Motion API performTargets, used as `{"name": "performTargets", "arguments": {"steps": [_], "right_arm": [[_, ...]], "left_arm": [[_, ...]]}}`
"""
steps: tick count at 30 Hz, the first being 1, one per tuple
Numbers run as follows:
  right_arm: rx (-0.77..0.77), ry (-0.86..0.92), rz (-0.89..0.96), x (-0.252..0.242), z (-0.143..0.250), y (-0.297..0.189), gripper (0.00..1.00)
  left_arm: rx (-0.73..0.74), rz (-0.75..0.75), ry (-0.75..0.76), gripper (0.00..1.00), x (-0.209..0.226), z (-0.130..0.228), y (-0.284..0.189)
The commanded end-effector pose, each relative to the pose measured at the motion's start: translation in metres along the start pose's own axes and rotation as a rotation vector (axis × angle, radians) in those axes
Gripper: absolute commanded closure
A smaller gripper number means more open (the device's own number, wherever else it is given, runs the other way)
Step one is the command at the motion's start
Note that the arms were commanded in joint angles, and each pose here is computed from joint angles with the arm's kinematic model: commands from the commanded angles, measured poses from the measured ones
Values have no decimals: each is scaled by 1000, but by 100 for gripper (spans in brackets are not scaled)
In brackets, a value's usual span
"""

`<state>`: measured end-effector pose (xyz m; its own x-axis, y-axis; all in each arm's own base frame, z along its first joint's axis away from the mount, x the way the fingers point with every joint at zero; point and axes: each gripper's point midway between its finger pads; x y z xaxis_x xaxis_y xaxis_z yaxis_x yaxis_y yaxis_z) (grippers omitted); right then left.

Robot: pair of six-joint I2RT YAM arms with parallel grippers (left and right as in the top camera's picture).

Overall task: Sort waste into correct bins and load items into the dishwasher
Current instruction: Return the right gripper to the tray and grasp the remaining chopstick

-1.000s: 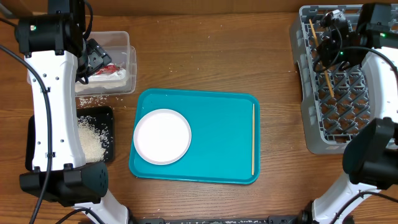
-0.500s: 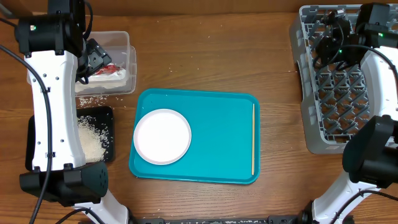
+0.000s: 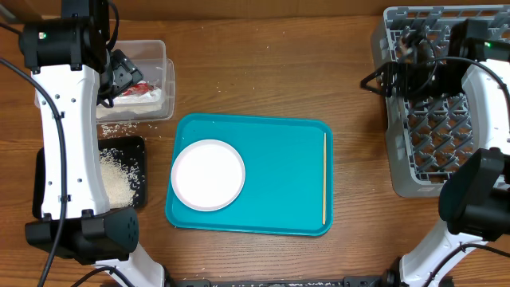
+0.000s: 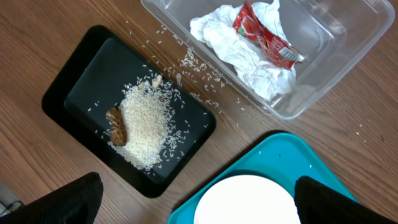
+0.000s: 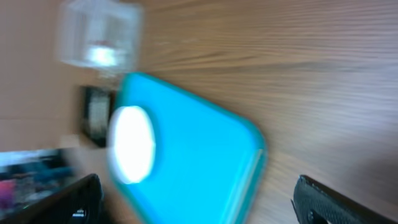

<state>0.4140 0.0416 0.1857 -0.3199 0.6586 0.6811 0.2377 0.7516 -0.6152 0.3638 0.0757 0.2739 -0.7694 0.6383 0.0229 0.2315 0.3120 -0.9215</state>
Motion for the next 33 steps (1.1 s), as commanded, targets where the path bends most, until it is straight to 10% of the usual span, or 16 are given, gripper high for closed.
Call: {"name": "performTargets", "arguments": {"steps": [1,5,15,19,24,33], "right_arm": [[-16,48,-217,52,0,3,13],[250,80,-21,47,48,29,57],[331,359,1033,3,89,55,23],[357,266,1027,19,106,91,18],[416,297,1007,14,152,127,43],[427,320,971,-6,183,151,49]], "left_arm": [[-14,-10,-10,0,3,-3,-1],[-14,-10,-10,0,3,-3,-1],[-14,-10,-10,0,3,-3,-1],[-14,-10,-10,0,3,-3,-1],[-14,-10,-10,0,3,-3,-1],[-14,-10,-10,0,3,-3,-1]]}}
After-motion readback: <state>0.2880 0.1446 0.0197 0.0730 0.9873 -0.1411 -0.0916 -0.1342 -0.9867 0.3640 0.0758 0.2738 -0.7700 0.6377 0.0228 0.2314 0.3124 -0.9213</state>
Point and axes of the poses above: each gripper's point midway between its finger pads, its own y axis out along the fingers, its own x axis along the line the jaws close on, z = x × y, and after that the axes turned 5 degrees about -y, right-handed
